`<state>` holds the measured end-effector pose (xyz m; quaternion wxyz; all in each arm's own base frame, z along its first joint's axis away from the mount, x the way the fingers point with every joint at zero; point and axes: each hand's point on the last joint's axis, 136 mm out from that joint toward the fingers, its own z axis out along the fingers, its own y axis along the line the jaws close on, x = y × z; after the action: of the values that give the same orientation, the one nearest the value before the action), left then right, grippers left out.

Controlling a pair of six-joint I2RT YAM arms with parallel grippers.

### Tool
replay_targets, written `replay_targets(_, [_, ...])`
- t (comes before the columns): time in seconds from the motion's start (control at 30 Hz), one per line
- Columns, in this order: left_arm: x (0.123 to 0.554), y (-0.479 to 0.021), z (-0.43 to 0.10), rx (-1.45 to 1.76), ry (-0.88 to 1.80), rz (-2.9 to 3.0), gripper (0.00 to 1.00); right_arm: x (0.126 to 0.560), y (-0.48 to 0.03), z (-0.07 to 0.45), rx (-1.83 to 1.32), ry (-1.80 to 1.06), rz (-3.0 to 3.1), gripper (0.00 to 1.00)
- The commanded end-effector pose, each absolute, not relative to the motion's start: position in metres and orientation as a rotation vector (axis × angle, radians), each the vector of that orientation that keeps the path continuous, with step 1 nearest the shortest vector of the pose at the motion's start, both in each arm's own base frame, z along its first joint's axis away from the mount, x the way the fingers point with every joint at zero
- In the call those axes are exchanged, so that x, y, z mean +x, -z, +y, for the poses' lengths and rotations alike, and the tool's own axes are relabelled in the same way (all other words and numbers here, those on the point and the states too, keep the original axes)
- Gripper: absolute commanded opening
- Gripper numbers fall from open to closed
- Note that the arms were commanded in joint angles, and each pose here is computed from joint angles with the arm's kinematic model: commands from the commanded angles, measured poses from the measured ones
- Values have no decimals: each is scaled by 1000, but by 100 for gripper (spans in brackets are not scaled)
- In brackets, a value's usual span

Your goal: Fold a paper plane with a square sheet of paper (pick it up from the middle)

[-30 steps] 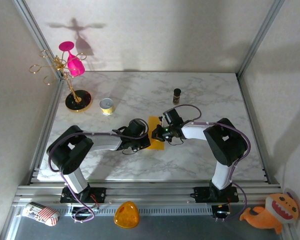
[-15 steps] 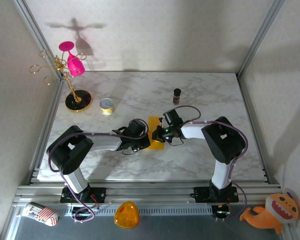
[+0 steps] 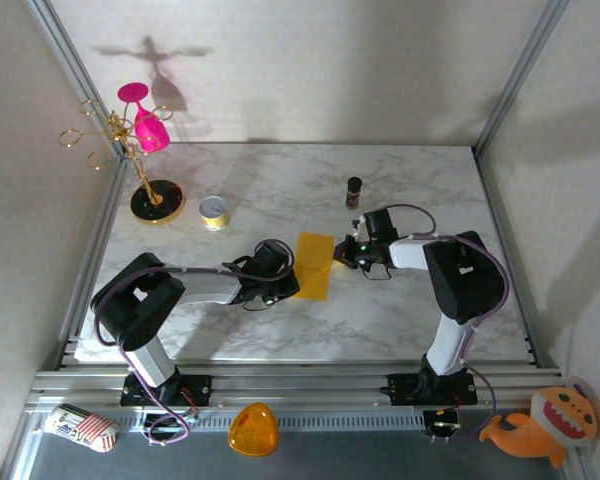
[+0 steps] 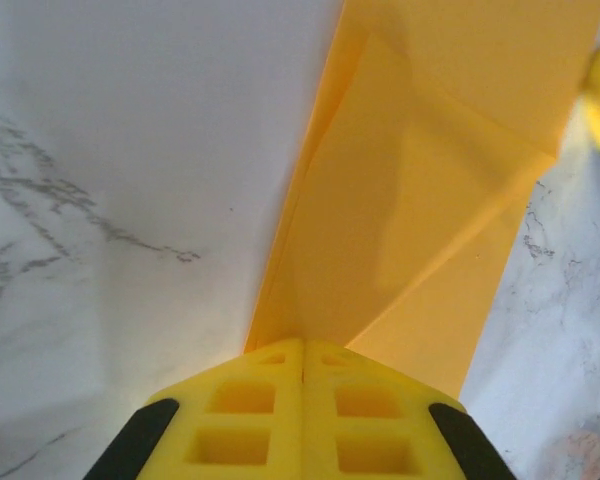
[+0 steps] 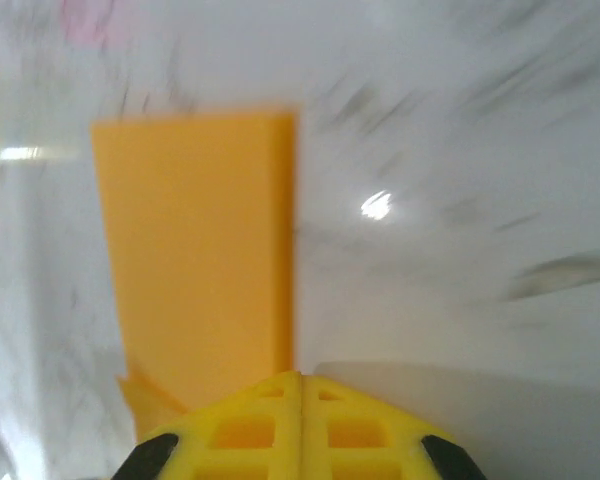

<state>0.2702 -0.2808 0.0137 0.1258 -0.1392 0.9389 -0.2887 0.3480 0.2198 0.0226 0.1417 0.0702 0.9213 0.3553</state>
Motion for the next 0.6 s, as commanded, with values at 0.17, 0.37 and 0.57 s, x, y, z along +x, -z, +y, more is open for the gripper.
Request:
replay_targets(0.17, [252, 7, -255, -420, 650, 2847, 0, 332, -60, 240, 77, -1005, 2587, 4])
replay_targets(0.37, [257, -2, -262, -408, 685, 2829, 0, 304, -35, 268, 30, -1067, 2688, 3])
replay_targets(0.57, [261, -8, -270, -385, 722, 2819, 0, 297, -19, 266, 35, -1032, 2742, 3])
